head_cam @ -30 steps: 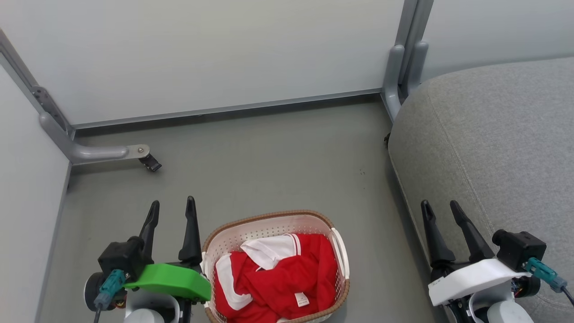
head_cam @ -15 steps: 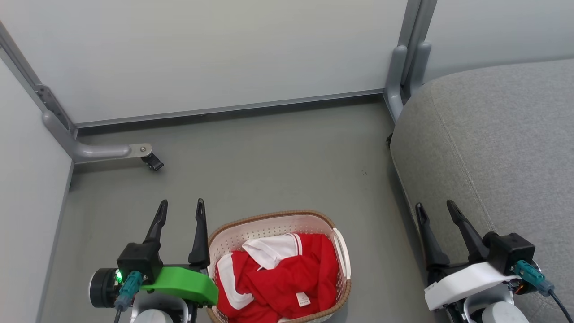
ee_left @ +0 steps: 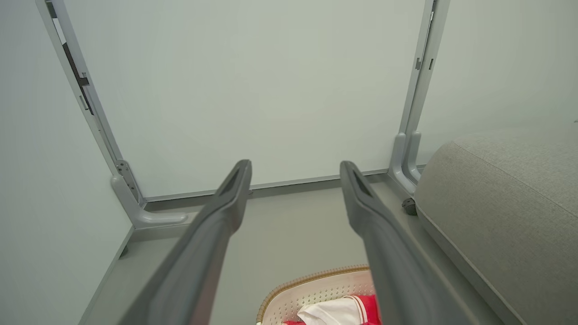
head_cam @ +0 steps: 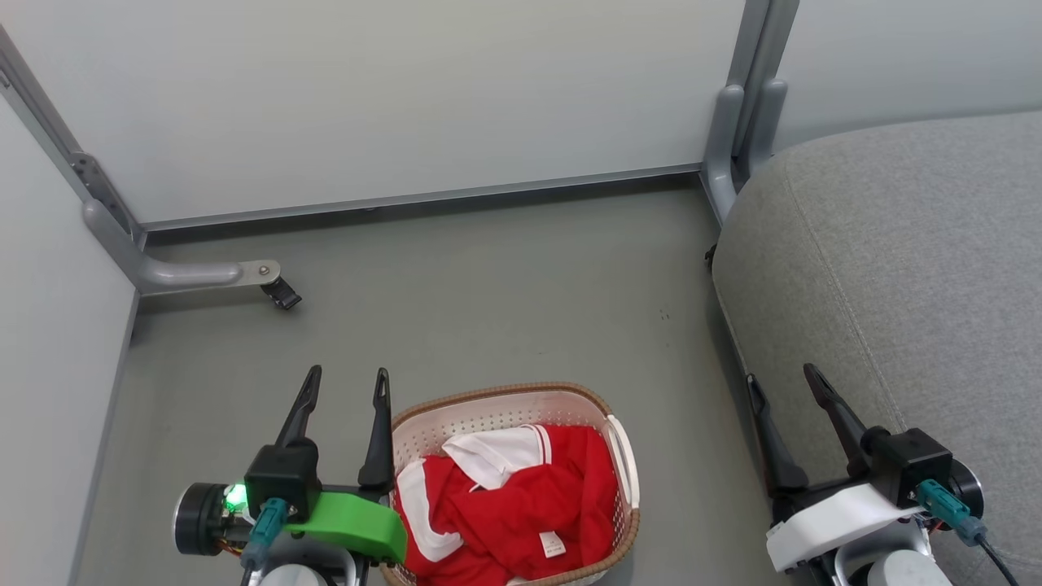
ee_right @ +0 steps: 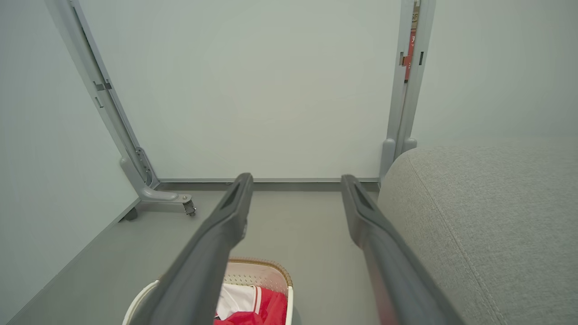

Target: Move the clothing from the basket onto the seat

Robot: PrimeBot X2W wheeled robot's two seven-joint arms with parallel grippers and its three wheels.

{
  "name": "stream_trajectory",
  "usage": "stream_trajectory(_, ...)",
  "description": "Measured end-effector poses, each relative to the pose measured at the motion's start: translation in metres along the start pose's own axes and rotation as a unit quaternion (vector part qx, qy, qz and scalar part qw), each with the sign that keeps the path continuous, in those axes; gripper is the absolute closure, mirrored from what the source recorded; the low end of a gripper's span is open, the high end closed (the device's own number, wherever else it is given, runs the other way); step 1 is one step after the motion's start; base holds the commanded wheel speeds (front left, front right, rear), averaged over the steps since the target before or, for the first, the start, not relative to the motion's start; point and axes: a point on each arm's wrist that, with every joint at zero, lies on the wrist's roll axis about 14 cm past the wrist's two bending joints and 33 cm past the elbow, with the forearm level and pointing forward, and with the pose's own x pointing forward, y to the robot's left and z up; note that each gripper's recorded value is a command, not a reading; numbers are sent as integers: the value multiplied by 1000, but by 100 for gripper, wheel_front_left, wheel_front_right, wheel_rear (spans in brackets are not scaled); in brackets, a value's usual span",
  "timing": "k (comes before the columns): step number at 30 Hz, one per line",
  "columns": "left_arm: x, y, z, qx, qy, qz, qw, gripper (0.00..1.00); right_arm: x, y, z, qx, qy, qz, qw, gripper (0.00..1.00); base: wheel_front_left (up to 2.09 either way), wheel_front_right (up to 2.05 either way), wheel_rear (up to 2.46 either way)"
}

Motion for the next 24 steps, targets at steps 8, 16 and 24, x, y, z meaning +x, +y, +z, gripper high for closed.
stream_trajectory(8,-2,-3,-3,11,0,-5,1000,0,0,1,-2,-25,2,6,1000,0,0,0,0)
stream_trajectory(16,-2,-1,-5,-2,5,0,1000,0,-2,-2,-5,-24,7,1,1000,0,0,0,0)
stream_trajectory(24,-3,0,-7,-11,7,1,1000,0,-2,-3,-8,-23,11,-1,1000,0,0,0,0)
